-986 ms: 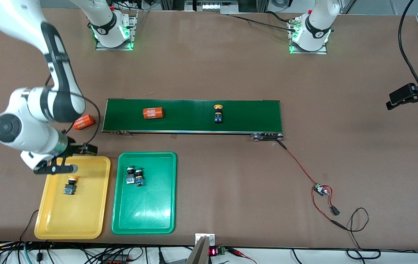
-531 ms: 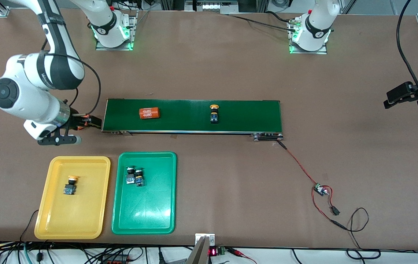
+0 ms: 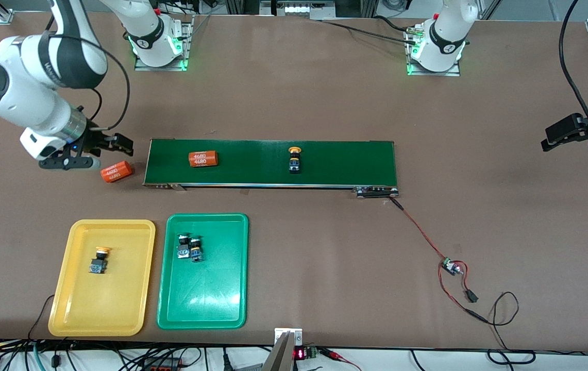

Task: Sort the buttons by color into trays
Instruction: 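Move the right gripper over the orange-based button on the conveyor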

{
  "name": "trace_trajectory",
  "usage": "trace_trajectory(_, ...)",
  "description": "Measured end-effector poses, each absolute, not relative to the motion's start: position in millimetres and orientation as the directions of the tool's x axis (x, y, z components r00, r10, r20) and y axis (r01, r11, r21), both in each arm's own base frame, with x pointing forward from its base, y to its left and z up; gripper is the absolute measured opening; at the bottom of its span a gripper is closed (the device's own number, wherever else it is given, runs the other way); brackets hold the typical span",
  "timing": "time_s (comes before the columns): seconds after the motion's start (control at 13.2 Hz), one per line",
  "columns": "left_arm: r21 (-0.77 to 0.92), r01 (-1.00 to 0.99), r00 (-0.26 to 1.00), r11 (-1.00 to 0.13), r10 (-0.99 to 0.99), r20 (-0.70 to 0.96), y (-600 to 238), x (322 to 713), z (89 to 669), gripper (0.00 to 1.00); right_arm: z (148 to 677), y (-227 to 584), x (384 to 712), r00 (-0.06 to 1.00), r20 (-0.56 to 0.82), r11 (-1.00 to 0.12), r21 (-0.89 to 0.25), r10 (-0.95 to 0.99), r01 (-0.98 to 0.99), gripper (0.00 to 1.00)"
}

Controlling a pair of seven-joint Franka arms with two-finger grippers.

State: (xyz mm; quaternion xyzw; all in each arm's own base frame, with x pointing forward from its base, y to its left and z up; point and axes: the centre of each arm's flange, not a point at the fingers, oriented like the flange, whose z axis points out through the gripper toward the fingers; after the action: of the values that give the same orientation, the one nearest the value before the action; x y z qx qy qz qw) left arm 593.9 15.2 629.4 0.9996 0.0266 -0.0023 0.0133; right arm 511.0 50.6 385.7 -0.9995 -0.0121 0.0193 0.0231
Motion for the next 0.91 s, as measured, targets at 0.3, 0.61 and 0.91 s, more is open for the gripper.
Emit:
trace_trajectory(0.3,0.026,0.057,0.998,-0.998,0.057,-0.005,17,594,629,1.00,381,144,474,0.999,-0.025,-0.999,-0.020,0.030,0.030,1.00)
trace_trajectory(0.61,0.026,0.059,0.998,-0.998,0.059,-0.005,19,594,629,1.00,382,238,438,1.000,0.004,-1.000,-0.002,0.007,0.007,1.00)
trace_trajectory(0.91,0.025,0.066,0.998,-0.998,0.065,-0.005,22,594,629,1.00,379,291,411,0.999,0.051,-1.000,0.012,0.005,0.004,1.00)
